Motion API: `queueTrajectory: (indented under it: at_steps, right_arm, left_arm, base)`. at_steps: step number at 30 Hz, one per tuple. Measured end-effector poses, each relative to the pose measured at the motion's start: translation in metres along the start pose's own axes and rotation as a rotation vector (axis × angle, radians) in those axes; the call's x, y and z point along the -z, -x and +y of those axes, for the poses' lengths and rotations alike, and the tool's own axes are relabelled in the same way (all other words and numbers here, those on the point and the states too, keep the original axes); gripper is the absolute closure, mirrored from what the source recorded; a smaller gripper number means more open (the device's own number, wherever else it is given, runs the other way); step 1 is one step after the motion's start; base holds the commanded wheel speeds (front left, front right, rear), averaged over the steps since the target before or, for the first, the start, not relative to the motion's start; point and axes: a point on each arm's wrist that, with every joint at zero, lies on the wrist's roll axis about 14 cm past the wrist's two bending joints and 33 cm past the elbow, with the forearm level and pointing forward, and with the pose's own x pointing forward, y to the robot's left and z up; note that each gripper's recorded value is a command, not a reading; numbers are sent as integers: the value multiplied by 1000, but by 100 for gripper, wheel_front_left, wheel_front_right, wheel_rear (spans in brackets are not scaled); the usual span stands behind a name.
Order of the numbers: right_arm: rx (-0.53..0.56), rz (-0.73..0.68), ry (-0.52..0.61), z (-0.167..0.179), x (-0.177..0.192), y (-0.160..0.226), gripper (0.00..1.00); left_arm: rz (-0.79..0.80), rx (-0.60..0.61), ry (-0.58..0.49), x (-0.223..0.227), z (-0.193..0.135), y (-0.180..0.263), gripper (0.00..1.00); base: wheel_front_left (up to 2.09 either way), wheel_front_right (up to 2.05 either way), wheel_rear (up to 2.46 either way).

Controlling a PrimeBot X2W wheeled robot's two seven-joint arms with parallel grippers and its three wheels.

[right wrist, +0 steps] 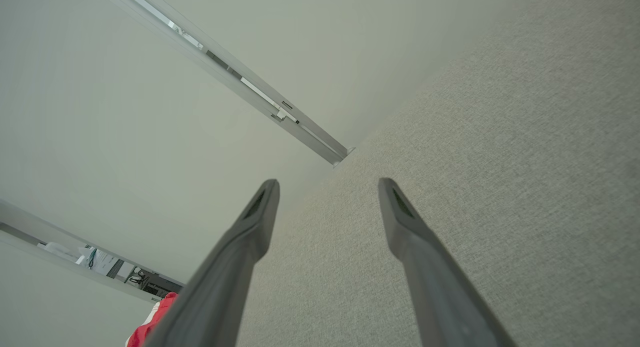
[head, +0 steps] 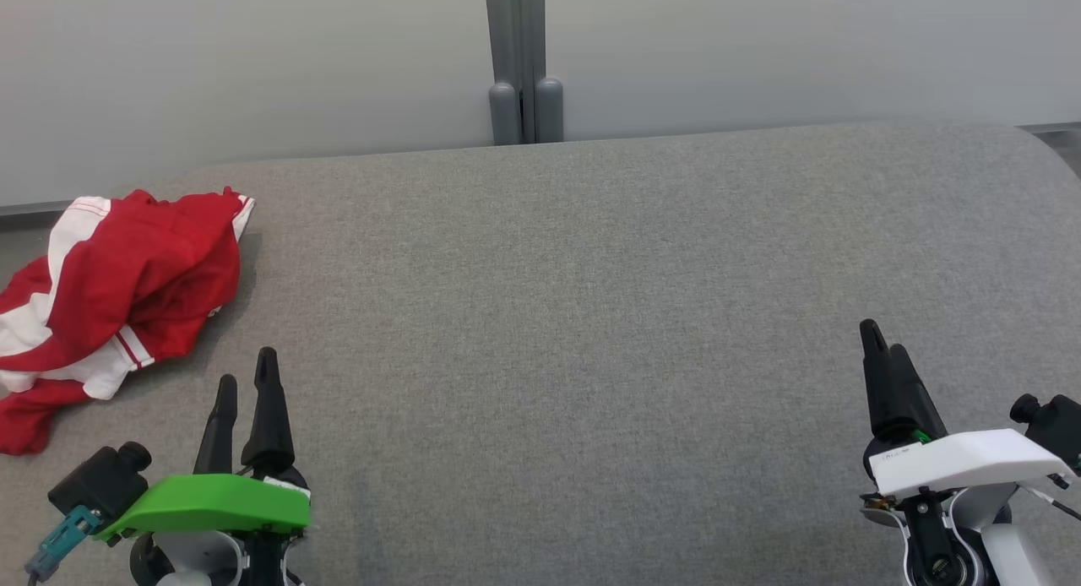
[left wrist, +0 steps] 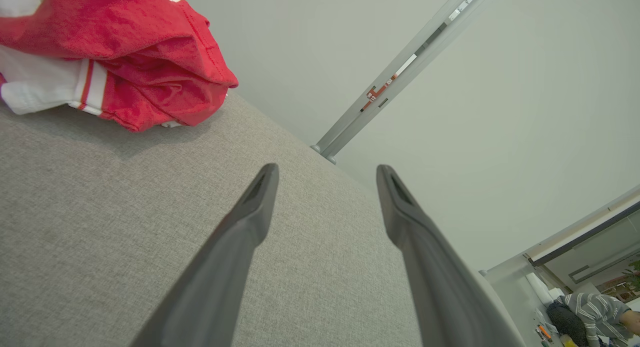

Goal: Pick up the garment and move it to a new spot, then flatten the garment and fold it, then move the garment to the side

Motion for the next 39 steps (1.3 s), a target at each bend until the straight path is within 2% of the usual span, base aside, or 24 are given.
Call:
queueTrajectory:
  at_steps: [8, 22, 39]
  right_arm:
    - [-28, -1, 113, 6, 0, 3, 0]
    - [-64, 3, 278, 11, 3, 5, 0]
    - [-99, -10, 442, 15, 4, 6, 0]
  left_arm:
    - [-5, 17, -144, 1, -3, 2, 0]
    - [-13, 46, -329, 2, -7, 7, 0]
    - [-21, 54, -497, 5, -4, 8, 0]
  base:
    - [0, 0, 0]
    - [0, 0, 0]
    - [0, 0, 0]
